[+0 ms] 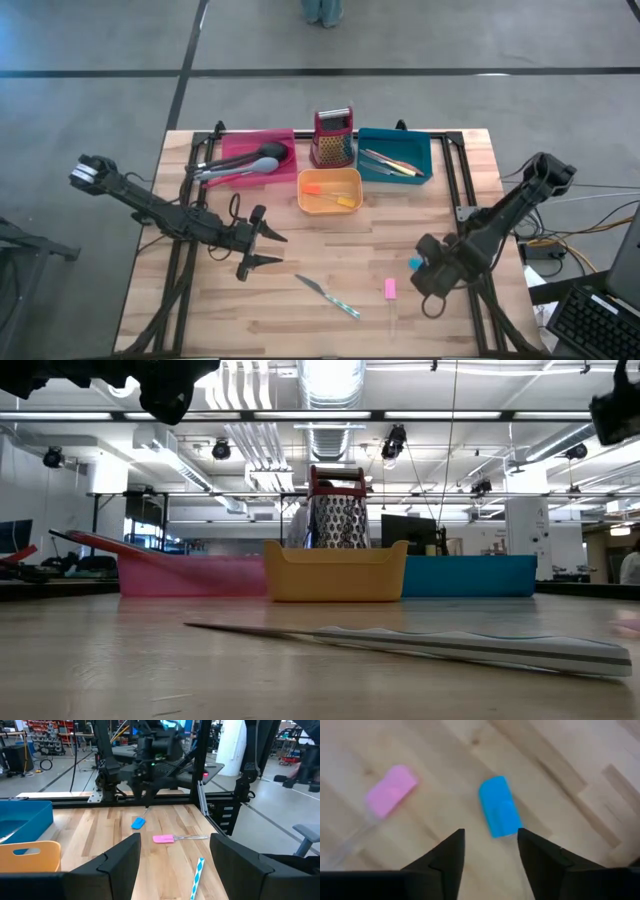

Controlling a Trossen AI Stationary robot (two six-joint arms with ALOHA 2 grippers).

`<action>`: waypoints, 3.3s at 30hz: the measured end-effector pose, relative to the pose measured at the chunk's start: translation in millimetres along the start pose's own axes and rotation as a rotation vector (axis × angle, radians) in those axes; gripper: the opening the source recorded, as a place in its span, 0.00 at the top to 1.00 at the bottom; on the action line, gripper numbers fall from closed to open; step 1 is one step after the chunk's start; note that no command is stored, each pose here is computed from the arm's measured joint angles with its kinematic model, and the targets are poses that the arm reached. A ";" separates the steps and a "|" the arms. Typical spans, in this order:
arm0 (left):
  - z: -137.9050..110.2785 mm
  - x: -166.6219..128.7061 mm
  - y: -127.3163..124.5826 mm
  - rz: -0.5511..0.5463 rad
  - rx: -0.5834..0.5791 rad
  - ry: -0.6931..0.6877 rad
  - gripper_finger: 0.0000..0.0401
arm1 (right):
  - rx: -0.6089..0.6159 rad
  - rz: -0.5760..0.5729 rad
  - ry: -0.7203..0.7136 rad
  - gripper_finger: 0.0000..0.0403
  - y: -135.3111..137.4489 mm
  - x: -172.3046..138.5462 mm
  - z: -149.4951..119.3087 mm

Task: Pick & Place Kitchen Items
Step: Put the blue spatula into the yellow bin

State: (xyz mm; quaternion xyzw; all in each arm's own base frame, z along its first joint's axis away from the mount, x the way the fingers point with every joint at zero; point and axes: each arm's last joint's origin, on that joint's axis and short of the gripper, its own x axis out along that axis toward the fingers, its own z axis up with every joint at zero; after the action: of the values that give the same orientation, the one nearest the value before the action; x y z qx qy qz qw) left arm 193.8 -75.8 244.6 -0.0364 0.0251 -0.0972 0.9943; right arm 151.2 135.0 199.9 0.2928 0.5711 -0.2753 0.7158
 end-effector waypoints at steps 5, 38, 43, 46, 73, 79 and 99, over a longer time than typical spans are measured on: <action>-0.3 0.0 0.0 0.000 0.000 0.001 0.39 | 0.016 -0.028 -0.002 0.46 -8.9 15.7 2.1; -1.0 0.0 0.2 0.001 -0.007 0.009 0.39 | 0.052 -0.102 0.082 0.82 -22.6 74.2 3.4; -1.0 0.0 0.2 0.001 -0.016 0.009 0.39 | 0.026 -0.102 0.092 0.94 -22.1 72.7 3.7; -1.0 0.0 0.2 0.001 -0.016 0.009 0.39 | -0.004 -0.092 0.093 0.94 -18.4 69.3 4.7; -1.0 0.0 0.2 0.001 -0.017 0.008 0.39 | -0.327 0.054 -0.299 0.94 32.3 -6.8 119.9; -1.0 0.0 0.1 0.001 -0.017 0.008 0.39 | -0.427 0.034 -0.478 0.94 38.0 -43.2 158.4; 20.6 -4.5 -0.9 -0.008 -0.016 -0.094 0.39 | -0.823 -0.050 -0.725 0.94 42.1 -27.7 259.7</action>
State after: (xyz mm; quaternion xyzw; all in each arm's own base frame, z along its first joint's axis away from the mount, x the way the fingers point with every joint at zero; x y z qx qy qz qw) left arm 190.4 -74.4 265.3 -0.0492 -0.0212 -0.0994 0.9936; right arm 346.8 -25.4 277.2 -0.1386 0.3552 -0.1291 0.9154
